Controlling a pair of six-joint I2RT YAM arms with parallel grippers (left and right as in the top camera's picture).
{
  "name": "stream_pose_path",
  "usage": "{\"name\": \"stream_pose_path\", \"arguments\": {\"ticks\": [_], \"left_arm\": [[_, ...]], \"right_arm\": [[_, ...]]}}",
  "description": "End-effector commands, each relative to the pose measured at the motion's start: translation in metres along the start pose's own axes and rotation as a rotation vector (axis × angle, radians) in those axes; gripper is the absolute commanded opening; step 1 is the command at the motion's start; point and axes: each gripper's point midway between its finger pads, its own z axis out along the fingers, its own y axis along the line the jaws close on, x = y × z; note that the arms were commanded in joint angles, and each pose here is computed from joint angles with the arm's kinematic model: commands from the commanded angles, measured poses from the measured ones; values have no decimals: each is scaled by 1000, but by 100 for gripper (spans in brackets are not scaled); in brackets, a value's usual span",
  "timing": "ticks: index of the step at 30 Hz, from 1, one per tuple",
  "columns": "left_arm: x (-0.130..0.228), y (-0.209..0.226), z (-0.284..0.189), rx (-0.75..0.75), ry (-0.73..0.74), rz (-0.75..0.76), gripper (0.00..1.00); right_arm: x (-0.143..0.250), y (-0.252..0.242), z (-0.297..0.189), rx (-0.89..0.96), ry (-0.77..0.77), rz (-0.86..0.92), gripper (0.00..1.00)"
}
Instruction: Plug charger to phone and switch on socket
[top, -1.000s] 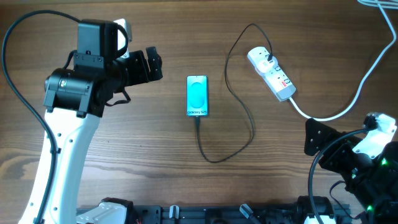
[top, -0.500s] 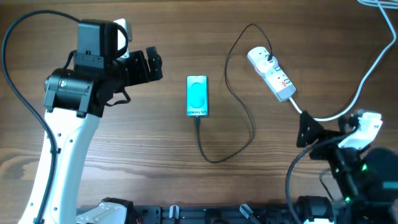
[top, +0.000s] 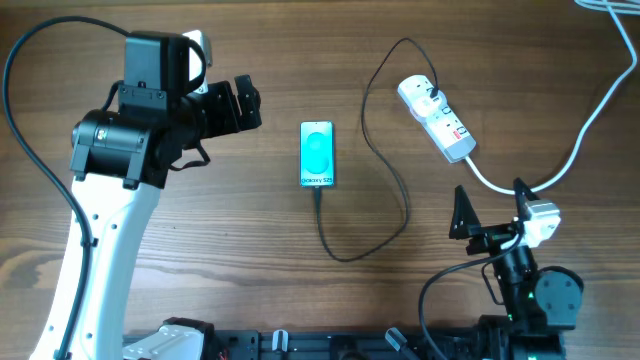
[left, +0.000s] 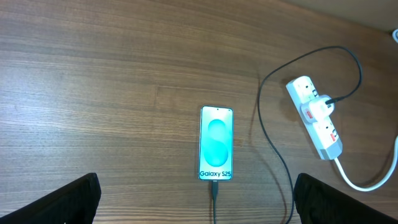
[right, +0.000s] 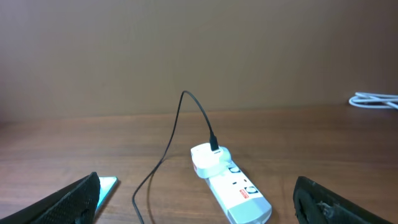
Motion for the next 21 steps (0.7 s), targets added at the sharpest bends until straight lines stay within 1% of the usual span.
{"name": "stream_pose_path", "arguments": {"ticks": [1,6,9,10,12,14,15,18,21], "left_arm": [[-1,1,-4,-7,-16,-10,100],[-1,1,-4,-7,-16,-10,100],[-1,1,-4,-7,-16,-10,100],[-1,1,-4,-7,-15,-10,100],[-1,1,-4,-7,-15,-10,100],[-1,1,-4,-7,-15,-10,100],[-1,1,-4,-7,-15,-10,100],[-1,1,-4,-7,-15,-10,100],[-1,1,-4,-7,-15,-10,100]], "right_arm": [[7,3,3,-29,-22,9,100],[9,1,6,-28,-73,-13,100],[13,-8,7,21,-66,-15,100],[21,-9,8,26,-36,-44,100],[23,-12,8,41,-28,-59,100],[23,-12,8,43,-25,-141,100],[23,-17,7,72,-21,-155,100],[23,-25,7,117,-19,-153,100],[23,-26,6,124,-19,-151,100]]}}
